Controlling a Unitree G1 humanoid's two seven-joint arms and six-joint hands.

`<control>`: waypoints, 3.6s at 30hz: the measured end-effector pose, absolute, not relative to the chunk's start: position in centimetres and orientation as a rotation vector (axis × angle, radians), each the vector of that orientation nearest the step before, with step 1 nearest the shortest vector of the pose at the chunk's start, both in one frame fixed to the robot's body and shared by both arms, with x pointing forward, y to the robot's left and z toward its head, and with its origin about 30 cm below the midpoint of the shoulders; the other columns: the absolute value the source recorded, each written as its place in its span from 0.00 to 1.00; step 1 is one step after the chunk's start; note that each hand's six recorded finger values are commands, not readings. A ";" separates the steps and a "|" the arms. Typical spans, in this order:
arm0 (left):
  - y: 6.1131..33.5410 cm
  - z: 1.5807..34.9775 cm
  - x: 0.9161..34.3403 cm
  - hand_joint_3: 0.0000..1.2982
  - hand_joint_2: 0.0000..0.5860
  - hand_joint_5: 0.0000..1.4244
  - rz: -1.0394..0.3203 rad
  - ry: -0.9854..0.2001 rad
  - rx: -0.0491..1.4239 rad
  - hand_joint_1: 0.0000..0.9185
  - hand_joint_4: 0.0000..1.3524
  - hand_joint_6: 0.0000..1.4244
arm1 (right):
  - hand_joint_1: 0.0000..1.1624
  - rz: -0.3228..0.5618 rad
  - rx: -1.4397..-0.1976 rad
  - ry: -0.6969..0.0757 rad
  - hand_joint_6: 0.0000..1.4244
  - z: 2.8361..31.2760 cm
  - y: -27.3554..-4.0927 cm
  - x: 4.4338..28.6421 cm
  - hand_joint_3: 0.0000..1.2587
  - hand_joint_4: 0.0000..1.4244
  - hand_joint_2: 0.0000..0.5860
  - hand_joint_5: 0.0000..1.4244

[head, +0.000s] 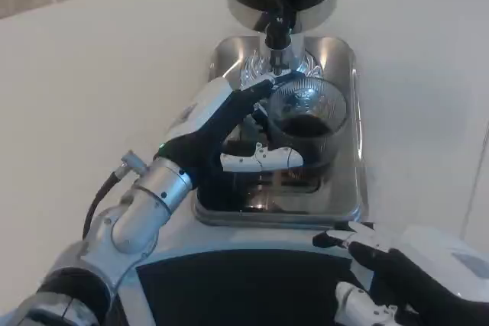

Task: Grasp the cup under the faucet to collect the drink, then remove the cup.

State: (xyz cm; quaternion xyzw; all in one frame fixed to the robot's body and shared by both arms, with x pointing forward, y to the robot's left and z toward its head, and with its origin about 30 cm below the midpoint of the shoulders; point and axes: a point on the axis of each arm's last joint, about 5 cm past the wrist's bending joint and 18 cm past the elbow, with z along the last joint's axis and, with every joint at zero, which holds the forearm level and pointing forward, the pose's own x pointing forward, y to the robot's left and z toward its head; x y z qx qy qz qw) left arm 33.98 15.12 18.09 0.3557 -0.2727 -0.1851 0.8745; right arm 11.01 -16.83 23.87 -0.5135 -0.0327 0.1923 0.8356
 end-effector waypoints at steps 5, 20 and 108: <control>14.9 18.0 34.0 0.20 0.12 0.46 -0.382 -0.562 0.729 0.49 0.24 0.63 | 0.00 0.406 -1.082 -0.066 0.03 23.9 -16.8 11.0 0.14 0.04 1.00 0.00; 14.1 18.1 34.3 0.19 0.12 0.44 -0.354 -0.542 0.726 0.47 0.22 0.61 | 0.02 0.391 -1.071 -0.040 0.04 23.8 -16.9 11.1 0.14 0.03 1.00 0.00; 18.5 16.7 32.5 0.77 0.08 0.98 -0.257 -0.666 0.815 0.61 0.87 1.00 | 0.13 0.381 -1.043 -0.099 0.06 23.7 -16.6 11.1 0.13 0.02 0.93 0.00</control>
